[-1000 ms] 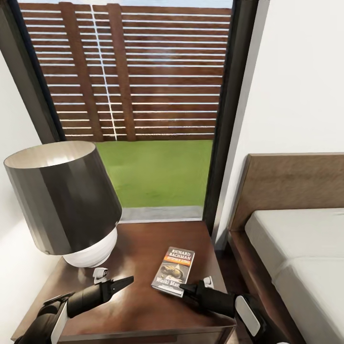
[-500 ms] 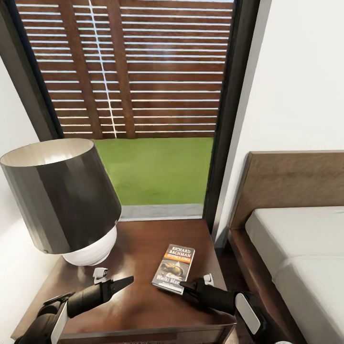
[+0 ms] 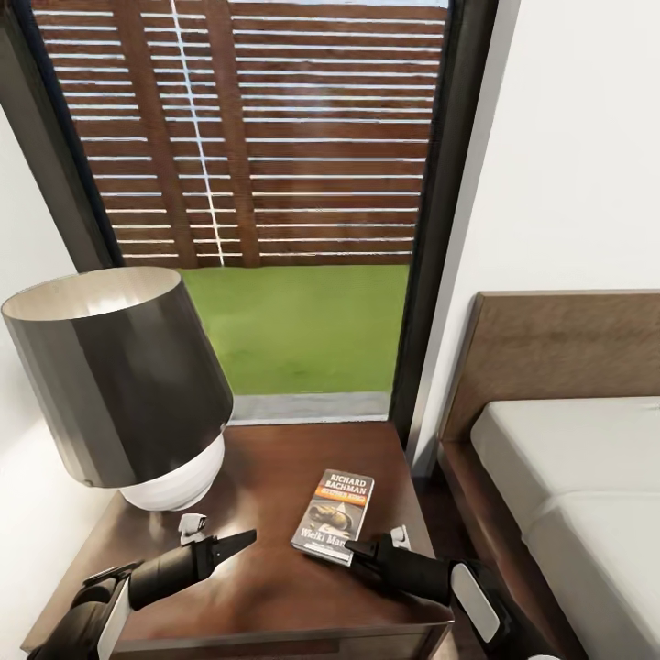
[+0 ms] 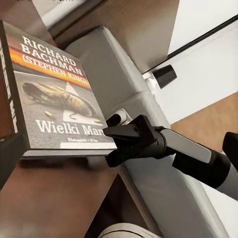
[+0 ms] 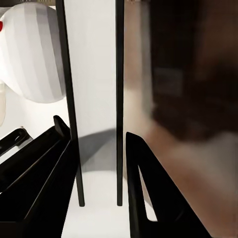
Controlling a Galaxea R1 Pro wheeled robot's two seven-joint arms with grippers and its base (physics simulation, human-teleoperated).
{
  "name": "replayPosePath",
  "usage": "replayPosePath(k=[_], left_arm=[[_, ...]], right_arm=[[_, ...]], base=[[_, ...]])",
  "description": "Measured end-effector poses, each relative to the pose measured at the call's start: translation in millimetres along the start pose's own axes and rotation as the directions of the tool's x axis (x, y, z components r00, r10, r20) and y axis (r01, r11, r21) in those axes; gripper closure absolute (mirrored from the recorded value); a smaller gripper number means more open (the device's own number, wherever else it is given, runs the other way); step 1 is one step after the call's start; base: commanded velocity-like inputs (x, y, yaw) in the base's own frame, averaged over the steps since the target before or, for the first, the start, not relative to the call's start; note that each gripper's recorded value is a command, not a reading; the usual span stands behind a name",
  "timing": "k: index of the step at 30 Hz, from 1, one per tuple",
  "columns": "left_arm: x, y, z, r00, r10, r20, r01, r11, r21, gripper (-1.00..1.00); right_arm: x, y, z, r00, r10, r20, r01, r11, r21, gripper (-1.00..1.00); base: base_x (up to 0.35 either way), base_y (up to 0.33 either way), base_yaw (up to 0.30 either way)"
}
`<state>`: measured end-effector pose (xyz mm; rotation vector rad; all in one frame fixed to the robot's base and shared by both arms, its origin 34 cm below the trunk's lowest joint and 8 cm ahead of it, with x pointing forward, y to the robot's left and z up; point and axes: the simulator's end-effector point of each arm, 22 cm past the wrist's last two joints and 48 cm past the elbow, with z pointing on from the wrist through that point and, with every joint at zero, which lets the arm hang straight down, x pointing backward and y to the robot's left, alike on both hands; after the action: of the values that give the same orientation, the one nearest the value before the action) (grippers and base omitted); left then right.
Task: In the bedroom, move the book from the bed onto either nightstand, and place the two sandals side by side next to the bed.
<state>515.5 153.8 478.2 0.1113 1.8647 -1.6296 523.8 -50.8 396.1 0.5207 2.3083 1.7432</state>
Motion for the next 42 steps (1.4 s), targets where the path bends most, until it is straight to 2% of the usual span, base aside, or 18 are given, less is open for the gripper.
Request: replayPosePath(k=[3,21,25,42], left_arm=[[-3.0,-4.7,0.2,1.0,0.011,0.002,-0.011,1.0,0.004,-1.0],[-3.0,-4.7,0.2,1.0,0.011,0.002,-0.011,1.0,0.004,-1.0],[-7.0,-11.1,0.3,1.0,0.026,0.005,-0.026,1.0,0.01,-1.0],[-7.3,-11.0,0.1,1.0,0.026,0.007,-0.026,1.0,0.01,-1.0]], right_arm=[[1.8,-1.4,-1.2,1.0,-0.003,0.001,0.003,1.0,0.009,1.0],[1.8,-1.5,-1.2,1.0,-0.003,0.001,0.003,1.0,0.01,1.0],[5.2,-2.2,-2.7,1.0,0.002,0.0,-0.002,1.0,0.015,1.0],[5.3,-2.3,-2.8,1.0,0.002,-0.001,-0.002,1.0,0.016,1.0]], base=[[0.0,0.0,0.0],[0.0,0.0,0.0],[0.0,0.0,0.0],[0.0,0.0,0.0]])
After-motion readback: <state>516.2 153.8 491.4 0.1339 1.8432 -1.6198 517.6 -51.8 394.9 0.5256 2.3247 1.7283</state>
